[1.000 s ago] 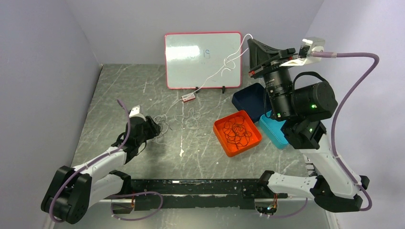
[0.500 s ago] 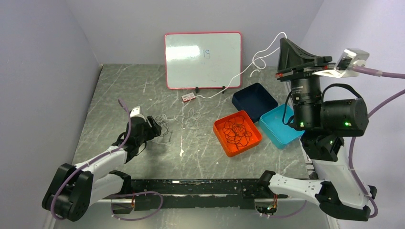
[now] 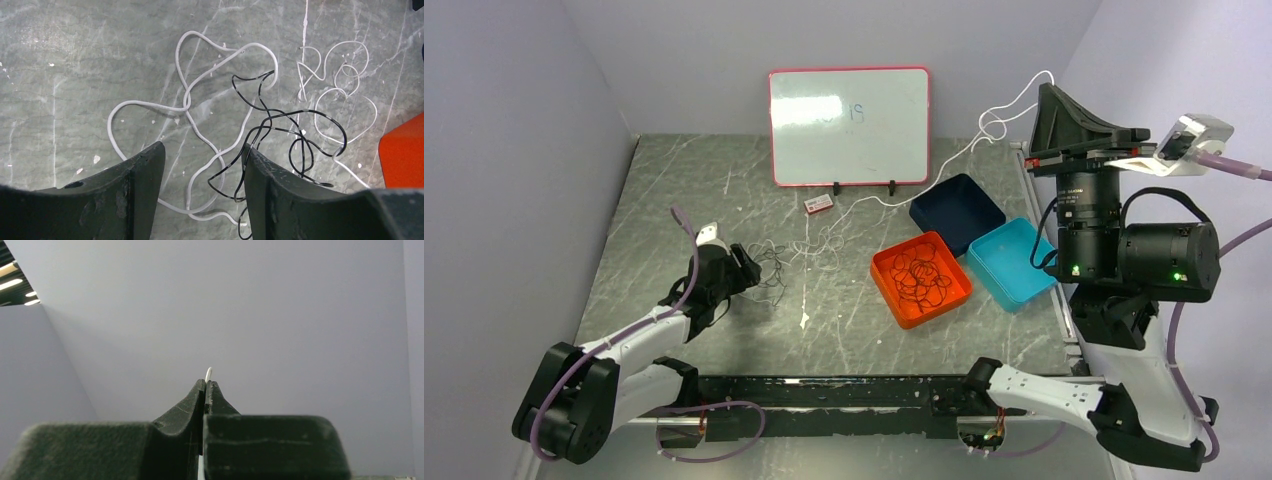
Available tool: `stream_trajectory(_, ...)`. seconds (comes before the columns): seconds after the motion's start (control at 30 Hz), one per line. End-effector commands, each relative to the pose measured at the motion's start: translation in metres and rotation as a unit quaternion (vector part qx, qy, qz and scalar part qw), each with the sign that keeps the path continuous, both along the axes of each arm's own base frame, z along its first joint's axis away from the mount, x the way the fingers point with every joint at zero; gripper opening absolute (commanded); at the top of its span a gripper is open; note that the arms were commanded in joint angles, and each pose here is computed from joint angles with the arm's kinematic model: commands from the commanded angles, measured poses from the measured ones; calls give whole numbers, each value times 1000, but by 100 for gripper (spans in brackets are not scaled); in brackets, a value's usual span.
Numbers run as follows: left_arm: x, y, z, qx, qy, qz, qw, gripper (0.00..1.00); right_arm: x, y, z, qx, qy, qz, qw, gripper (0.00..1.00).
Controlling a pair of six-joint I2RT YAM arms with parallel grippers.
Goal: Untangle the cables
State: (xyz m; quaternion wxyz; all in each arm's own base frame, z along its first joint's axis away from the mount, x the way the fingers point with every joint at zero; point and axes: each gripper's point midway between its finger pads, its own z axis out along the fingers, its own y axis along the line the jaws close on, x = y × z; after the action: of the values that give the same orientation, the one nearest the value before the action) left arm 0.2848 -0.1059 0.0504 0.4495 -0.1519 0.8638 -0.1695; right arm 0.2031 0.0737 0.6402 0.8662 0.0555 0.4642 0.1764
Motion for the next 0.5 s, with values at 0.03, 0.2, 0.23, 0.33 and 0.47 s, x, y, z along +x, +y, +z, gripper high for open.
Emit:
stream_trajectory(0.03,11,4,15,-2,-21,14,1000,63,-2,1,1,-10,3,7,1000,0)
stream_trajectory(0.2,15,3,34,-2,-45,8,999,64,-4,14,3,-29,-2,35,999,0)
stream_trajectory(0.23,15,2,40,-3,-54,3,999,65,-5,18,5,-32,-5,44,999,0)
stream_trajectory(0.33,17,0,69,-6,-97,-12,995,68,-2,37,5,-49,-6,74,996,0)
stream_trajectory(0.47,15,-2,114,-4,-159,-34,987,76,5,70,1,-83,2,120,989,0)
